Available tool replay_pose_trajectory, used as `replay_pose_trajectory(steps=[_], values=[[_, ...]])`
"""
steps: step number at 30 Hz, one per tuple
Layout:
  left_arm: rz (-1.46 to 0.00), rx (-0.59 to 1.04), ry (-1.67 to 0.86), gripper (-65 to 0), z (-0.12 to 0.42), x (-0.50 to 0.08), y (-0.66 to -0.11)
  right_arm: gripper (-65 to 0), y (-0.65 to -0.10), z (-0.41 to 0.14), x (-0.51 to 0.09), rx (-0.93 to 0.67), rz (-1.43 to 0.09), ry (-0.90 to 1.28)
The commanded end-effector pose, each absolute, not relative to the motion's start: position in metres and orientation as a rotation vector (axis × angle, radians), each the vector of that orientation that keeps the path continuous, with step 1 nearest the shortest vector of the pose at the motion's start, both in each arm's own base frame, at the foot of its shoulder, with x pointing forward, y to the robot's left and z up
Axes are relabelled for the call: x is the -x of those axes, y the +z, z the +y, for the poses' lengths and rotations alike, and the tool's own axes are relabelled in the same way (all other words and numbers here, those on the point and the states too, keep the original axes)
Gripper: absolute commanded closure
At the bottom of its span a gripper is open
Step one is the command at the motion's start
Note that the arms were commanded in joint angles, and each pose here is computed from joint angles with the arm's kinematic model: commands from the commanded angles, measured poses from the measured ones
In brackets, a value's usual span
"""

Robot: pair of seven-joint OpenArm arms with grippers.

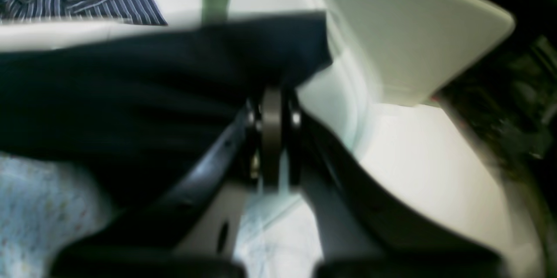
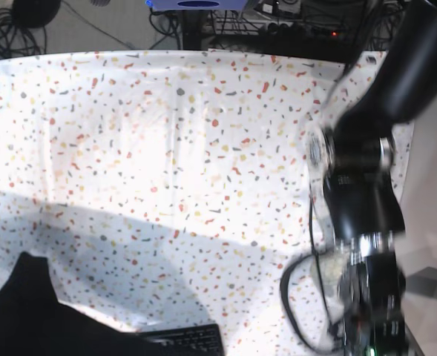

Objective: Layout the t-shirt on the table in an organized manner, then fold the t-shirt properly
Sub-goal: 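Lift the shirt with both grippers and shake it out, then lower the shirt flat onto the cloth and release both grippers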

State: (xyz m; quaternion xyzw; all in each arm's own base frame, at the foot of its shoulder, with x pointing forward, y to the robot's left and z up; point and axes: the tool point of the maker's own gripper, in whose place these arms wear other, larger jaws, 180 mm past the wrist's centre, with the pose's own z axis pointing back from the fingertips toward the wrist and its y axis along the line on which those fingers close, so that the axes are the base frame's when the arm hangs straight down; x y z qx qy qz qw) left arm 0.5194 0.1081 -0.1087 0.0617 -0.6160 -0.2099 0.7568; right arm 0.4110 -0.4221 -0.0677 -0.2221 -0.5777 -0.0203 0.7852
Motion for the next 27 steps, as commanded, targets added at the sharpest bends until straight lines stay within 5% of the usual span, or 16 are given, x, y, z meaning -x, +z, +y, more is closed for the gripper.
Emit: replay_pose_trajectory(steps=[1,10,15,27], values=[[-1.398,-0.171,-0.456,0.0,0.114,-0.507,-0.098,0.0,-0.056,-0.428,-0.391,0.536,-1.288,-0.062],[-0.938,-0.108,-0.483,0.0,0.137,-0.378,-0.325,0.0,-0.29,-0.373,-0.298,0.291,-0.924,-0.166],[-0.814,0.006,-0.477,0.0,0.138,-0.318,-0.421,0.0,-0.401,-0.355,-0.259,0.129,-0.753,-0.271],[-0.717,-0.051,-0.354,0.0,0.2,-0.27,-0.454,0.0,-0.445,-0.353,-0.207,0.116,-0.628,-0.286]])
